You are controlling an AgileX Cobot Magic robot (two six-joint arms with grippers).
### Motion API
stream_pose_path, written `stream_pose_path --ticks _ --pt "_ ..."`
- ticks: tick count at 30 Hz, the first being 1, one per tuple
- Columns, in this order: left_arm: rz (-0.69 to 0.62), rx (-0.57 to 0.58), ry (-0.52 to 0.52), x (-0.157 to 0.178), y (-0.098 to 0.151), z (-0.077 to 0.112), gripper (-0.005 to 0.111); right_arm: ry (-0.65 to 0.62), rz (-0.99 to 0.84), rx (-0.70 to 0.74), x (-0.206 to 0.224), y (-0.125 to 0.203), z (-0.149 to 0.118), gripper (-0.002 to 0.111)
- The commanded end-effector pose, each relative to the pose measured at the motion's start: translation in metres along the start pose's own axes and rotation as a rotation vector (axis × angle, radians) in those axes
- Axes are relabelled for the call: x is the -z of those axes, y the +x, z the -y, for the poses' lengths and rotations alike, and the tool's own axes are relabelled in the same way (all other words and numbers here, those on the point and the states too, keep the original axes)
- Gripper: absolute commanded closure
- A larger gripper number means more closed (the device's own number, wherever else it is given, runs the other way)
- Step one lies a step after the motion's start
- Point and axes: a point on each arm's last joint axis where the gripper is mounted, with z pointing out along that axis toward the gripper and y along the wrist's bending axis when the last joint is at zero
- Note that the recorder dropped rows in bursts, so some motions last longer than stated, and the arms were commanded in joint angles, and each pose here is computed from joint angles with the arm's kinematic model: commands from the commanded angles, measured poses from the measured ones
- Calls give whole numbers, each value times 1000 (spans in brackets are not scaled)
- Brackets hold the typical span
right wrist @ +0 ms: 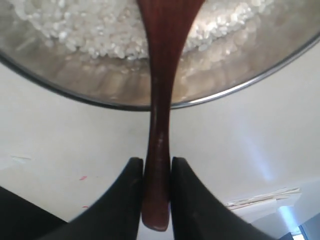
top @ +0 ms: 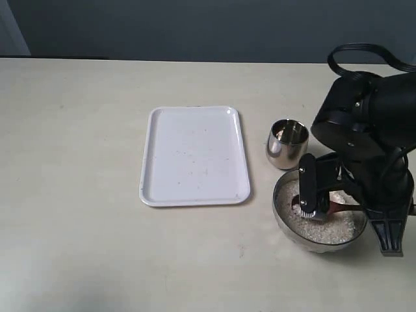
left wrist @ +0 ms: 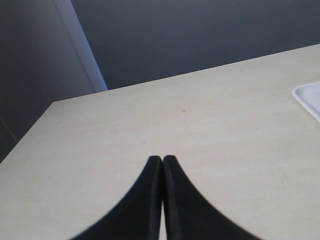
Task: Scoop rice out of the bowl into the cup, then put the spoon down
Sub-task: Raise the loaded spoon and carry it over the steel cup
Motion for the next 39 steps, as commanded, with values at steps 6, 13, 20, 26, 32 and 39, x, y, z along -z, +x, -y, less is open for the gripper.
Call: stream_pose_path --ticks 6,13,20,26,32,39 --pt "21 10 -2 1 -2 0 106 18 23 -9 7 7 1 109" --pt "21 10 -2 1 -2 0 106 21 21 -5 7 7 1 109" --pt "21 10 -2 1 -2 0 106 -9 27 -36 4 11 4 109" --pt "21 10 -2 1 -2 0 106 -38 98 -132 13 20 23 109" --pt "21 10 -2 1 -2 0 106 -36 137 -117 21 19 28 109" --pt "21 10 -2 1 -2 0 106 -89 143 -176 12 30 34 109"
